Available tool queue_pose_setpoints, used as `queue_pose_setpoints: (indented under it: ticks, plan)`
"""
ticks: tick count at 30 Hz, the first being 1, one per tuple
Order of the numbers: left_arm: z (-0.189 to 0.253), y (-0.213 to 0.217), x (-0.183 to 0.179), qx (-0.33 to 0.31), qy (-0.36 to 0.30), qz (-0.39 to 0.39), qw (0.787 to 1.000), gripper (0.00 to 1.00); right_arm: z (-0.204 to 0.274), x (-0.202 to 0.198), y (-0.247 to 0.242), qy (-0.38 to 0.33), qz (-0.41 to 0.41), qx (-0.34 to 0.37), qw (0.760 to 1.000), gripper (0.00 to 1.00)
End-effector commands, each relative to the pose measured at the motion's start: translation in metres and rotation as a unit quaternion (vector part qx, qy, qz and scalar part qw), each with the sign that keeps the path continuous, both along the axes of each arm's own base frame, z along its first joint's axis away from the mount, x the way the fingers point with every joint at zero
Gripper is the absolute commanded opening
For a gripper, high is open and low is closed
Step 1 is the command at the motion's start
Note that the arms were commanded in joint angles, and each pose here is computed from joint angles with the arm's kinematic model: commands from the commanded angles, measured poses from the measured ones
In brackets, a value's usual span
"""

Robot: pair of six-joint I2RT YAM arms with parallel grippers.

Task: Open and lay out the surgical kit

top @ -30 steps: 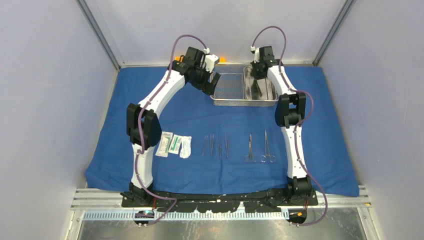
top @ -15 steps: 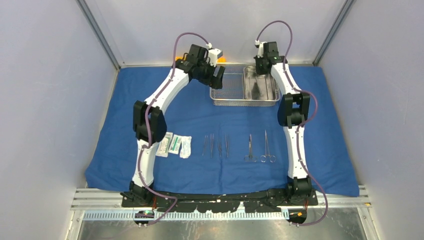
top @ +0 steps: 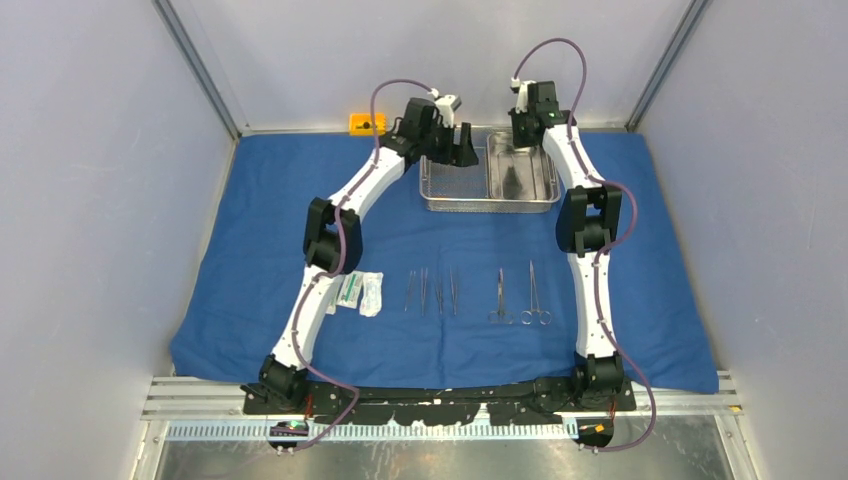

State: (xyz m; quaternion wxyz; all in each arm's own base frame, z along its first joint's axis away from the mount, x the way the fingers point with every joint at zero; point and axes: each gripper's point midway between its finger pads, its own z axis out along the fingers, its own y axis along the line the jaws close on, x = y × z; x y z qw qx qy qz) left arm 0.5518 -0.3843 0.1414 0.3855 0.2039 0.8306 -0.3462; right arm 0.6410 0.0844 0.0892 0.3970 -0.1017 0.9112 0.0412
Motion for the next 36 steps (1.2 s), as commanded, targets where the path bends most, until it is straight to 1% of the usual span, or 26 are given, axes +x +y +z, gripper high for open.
queue_pose_setpoints:
  ticks: [1,5,9,18,24,30,34,36]
  plan:
    - [0.055,-0.033,0.007,-0.085,-0.059,-0.014,0.995,0.78,0.019,0.011,0.001,-0.032,-0.003,0.002,0.999,0.19]
    - [0.051,-0.045,0.008,-0.118,-0.048,-0.020,0.992,0.78,0.006,0.014,0.000,-0.027,-0.004,0.000,1.000,0.24]
    - [0.049,-0.051,0.005,-0.120,-0.045,-0.027,0.991,0.78,-0.006,0.015,0.002,-0.018,-0.002,0.001,1.000,0.27]
    - [0.047,-0.052,-0.001,-0.117,-0.036,-0.033,0.992,0.78,-0.027,0.009,0.004,0.006,0.001,0.003,1.000,0.27]
    - [0.042,-0.051,-0.003,-0.111,-0.031,-0.034,0.993,0.78,-0.040,0.008,0.004,0.015,0.001,-0.006,1.000,0.16]
    - [0.044,-0.047,-0.004,-0.101,-0.038,-0.038,0.993,0.78,-0.046,0.010,0.008,0.011,0.003,-0.023,1.000,0.01]
    - [0.044,-0.045,-0.007,-0.090,-0.042,-0.045,0.994,0.78,-0.040,0.019,0.006,-0.011,-0.005,-0.030,0.999,0.00]
    - [0.044,-0.043,-0.009,-0.083,-0.045,-0.050,0.994,0.78,-0.035,0.024,-0.001,-0.024,-0.021,-0.043,0.999,0.00]
